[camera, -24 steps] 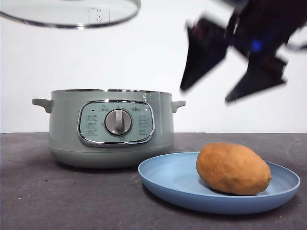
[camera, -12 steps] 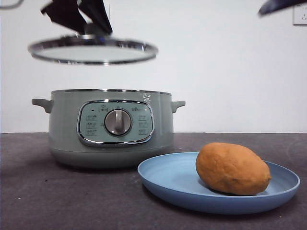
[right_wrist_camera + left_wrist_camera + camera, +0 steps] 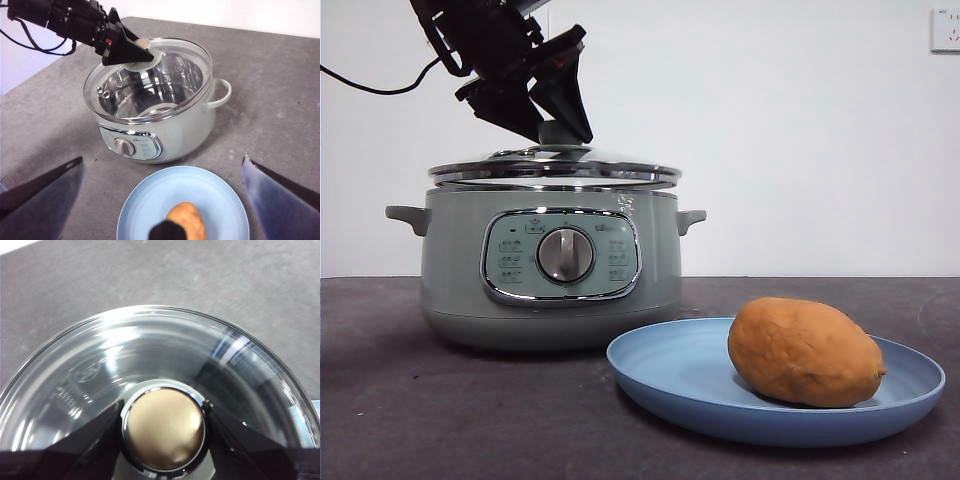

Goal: Take the potato out from the steamer,put the potato on the plate,close the lid

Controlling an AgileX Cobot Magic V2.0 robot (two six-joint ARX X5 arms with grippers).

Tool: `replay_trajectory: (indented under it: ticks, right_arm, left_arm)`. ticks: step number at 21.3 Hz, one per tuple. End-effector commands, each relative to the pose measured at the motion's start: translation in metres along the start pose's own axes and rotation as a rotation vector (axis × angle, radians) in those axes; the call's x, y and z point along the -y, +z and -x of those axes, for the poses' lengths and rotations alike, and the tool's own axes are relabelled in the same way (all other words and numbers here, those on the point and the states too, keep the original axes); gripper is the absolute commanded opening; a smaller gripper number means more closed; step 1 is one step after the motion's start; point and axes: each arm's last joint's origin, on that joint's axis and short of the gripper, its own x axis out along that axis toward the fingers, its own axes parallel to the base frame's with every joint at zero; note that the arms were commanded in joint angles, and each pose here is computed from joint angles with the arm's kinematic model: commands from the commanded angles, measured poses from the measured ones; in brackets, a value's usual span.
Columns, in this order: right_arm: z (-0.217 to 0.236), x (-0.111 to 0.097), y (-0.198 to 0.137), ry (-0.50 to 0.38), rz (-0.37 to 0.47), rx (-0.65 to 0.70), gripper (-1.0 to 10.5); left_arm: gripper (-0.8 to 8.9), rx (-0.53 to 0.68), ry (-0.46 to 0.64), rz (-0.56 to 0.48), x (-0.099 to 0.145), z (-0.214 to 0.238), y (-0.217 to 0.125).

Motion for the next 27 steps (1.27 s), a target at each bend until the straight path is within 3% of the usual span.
replay_trajectory:
  ticks: [1,14,15,17,18,23,27]
  right_arm:
    - [0.0,0.0,0.0,-0.003,-0.009,0.007,6.3]
    - [0.0,0.0,-0.002,-0.003,-0.009,-0.014,6.3]
    - [0.0,0.0,-0.002,-0.003,-0.01,-0.017,6.3]
    - [0.0,0.0,-0.002,-0.003,-0.009,-0.017,6.3]
    - [0.0,0.0,-0.002,-0.003,-0.01,-0.018,6.3]
    - [0.0,0.0,-0.004,-0.006,-0.011,-0.04,6.3]
    - [0.0,0.0,-0.007,-0.001,-0.013,-0.067,6.3]
  left_arm:
    - [-0.09,0.044,0.011,-0.022,-0.001,0.001,0.006]
    - [0.14,0.0,0.002,-0.02,-0.004,-0.015,-0.002]
    - [1.03,-0.009,0.001,-0.016,-0.003,-0.015,-0.003]
    - [4.79,-0.022,0.0,-0.013,-0.003,-0.015,-0.004]
    - [5.9,-0.027,-0.001,-0.011,-0.003,-0.014,-0.004]
    - [5.97,-0.031,0.039,-0.012,-0.001,0.005,-0.001]
    - [5.97,0.002,0.057,-0.017,0.008,0.049,0.006]
